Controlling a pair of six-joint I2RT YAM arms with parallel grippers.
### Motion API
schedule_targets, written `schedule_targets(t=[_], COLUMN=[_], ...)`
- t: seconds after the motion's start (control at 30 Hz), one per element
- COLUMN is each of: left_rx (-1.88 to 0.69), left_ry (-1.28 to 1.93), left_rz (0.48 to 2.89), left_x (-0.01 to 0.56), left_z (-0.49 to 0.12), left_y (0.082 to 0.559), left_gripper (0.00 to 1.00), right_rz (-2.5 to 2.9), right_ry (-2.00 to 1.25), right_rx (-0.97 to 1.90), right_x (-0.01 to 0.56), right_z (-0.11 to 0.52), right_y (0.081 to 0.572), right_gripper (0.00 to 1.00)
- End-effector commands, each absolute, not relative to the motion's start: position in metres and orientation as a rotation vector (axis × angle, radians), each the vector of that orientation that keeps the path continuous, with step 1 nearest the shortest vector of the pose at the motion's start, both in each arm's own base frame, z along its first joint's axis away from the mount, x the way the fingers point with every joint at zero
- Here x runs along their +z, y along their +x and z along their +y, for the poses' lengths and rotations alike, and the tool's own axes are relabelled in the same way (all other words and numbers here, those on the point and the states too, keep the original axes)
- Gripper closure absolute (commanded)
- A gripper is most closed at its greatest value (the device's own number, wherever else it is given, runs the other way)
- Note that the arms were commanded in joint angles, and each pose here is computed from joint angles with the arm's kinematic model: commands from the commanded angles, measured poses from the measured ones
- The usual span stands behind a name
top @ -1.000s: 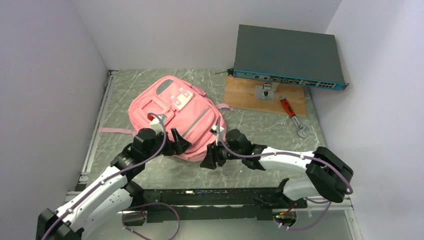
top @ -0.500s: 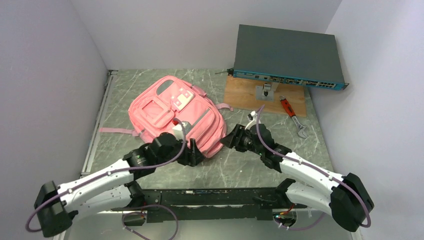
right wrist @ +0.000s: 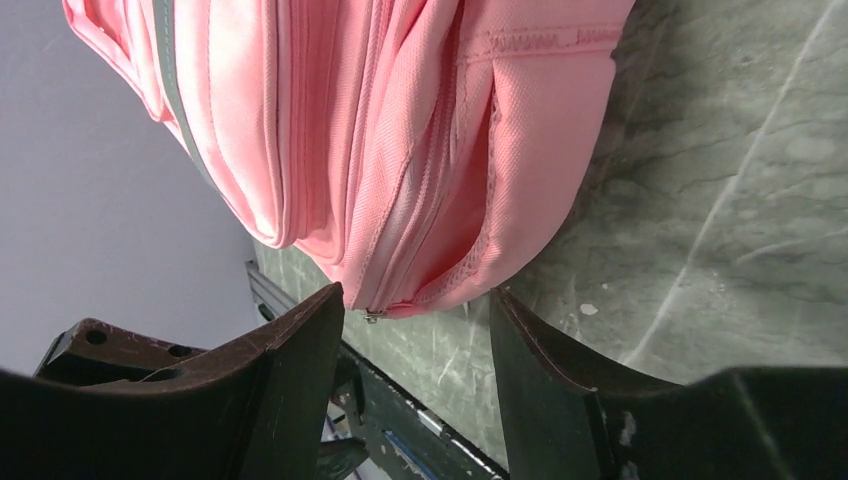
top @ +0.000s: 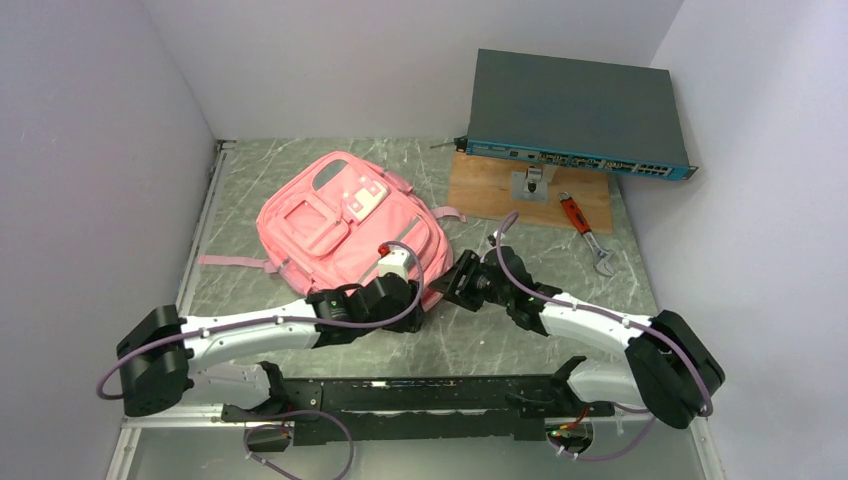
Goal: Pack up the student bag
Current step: Zip the student bag at the center of the board.
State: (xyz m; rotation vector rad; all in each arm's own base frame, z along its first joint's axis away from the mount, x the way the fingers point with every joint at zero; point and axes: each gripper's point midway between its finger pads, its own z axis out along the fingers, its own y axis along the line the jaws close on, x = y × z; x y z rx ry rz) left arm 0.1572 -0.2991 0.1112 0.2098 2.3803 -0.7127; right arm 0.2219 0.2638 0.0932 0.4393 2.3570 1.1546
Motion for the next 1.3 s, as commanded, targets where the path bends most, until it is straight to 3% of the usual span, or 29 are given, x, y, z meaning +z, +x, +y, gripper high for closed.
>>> schedule_targets(t=[0.0, 0.17, 0.43, 0.67, 0.83, 1.0, 1.07, 1.27], left_rx=[-0.641, -0.535, -0.422, -0.341, -0.293, -0.393, -0.429, -0.524], left_ry=[0.13, 0.11, 0.109, 0.113, 0.15, 0.203, 0.223, 0.291], left_rz=[2.348, 2.385, 2.386, 2.38, 2.362, 2.331, 2.327, 2.307], left_x=[0.113, 0.097, 0.083, 0.076, 0.079, 0.094, 0.097, 0.109], left_z=[-0.305, -0.301, -0.298, -0.298, -0.293, -0.295, -0.294, -0.296], left_y=[0.175, 0.18, 0.193, 0.209, 0.213, 0.206, 0.202, 0.191], left_gripper=[0.52, 0.56, 0.54, 0.61, 0.78, 0.96, 1.0, 1.0], right_rz=[2.29, 2.278, 2.269, 2.28, 2.292, 2.311, 2.323, 2.298], right_ry=[0.438, 0.451, 0.46, 0.447, 0.428, 0.473, 0.504, 0.523], right_rx=[1.293, 1.241, 1.212, 1.193, 1.174, 1.169, 1.163, 1.187], right_x=[0.122, 0.123, 0.125, 0.123, 0.117, 0.107, 0.102, 0.11], right_z=[0.287, 0.285, 0.283, 0.289, 0.295, 0.296, 0.296, 0.303], right_y=[0.227, 0.229, 0.23, 0.229, 0.227, 0.226, 0.227, 0.235], right_gripper=[0.42, 0.42, 0.42, 0.42, 0.41, 0.32, 0.32, 0.35])
